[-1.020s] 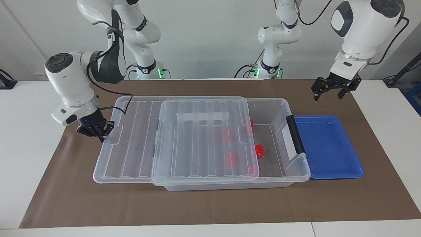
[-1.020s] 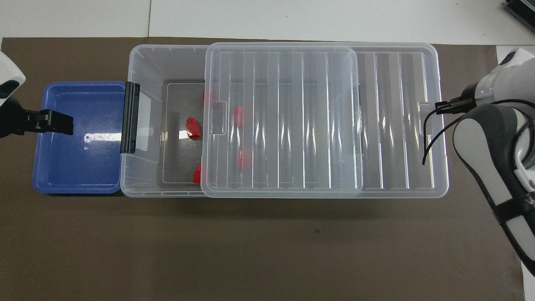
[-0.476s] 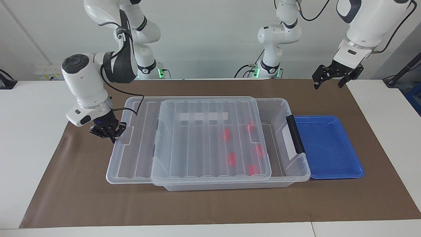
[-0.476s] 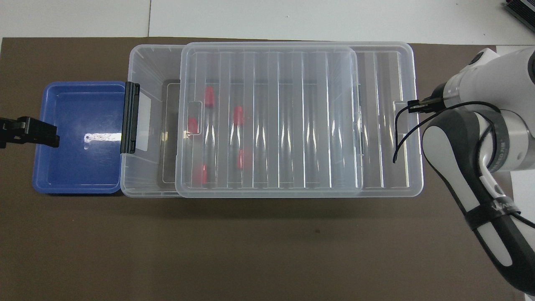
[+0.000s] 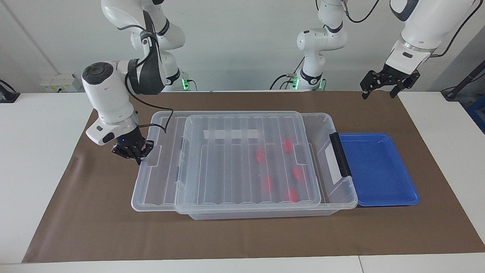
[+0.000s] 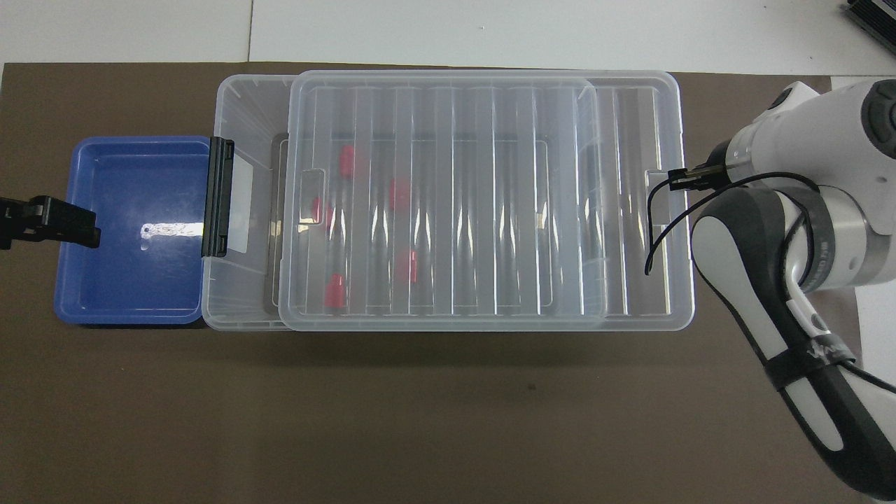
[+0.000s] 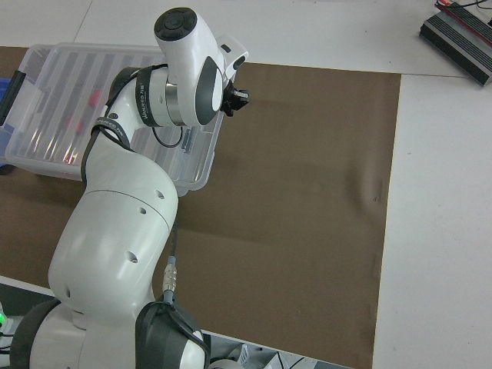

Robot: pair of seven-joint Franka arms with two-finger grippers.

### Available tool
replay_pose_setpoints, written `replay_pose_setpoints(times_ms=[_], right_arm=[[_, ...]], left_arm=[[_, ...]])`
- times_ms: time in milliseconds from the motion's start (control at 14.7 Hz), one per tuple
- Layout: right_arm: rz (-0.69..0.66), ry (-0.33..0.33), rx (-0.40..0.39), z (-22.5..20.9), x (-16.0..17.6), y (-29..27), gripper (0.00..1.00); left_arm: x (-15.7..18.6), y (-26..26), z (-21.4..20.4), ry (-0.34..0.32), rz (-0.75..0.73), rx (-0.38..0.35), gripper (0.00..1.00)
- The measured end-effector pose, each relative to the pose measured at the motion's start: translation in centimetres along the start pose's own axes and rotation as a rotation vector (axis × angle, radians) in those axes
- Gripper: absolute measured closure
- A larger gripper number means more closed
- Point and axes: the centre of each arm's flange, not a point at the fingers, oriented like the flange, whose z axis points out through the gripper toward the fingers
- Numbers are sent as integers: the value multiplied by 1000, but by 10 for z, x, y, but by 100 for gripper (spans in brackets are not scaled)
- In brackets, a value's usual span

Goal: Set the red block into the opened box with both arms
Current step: 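Slide the lid fully closed with the right gripper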

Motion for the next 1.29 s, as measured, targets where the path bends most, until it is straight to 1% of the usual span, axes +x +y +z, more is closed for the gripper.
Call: replay_pose_setpoints(times_ms=[408,884,1088,1292], right_arm=[[-15,3,30,0,0,-31,99],[-31,3,36,-1,0,-42,99],[-19,0,79,0,-1,-53,99],[-21,-3,85,1,-2,-56,99]], left_arm=[[0,0,0,0,0,0,0],[0,0,1,-2,0,-1,0],[0,0,1,-2,0,-1,0],[1,0,1,1,0,-1,0]])
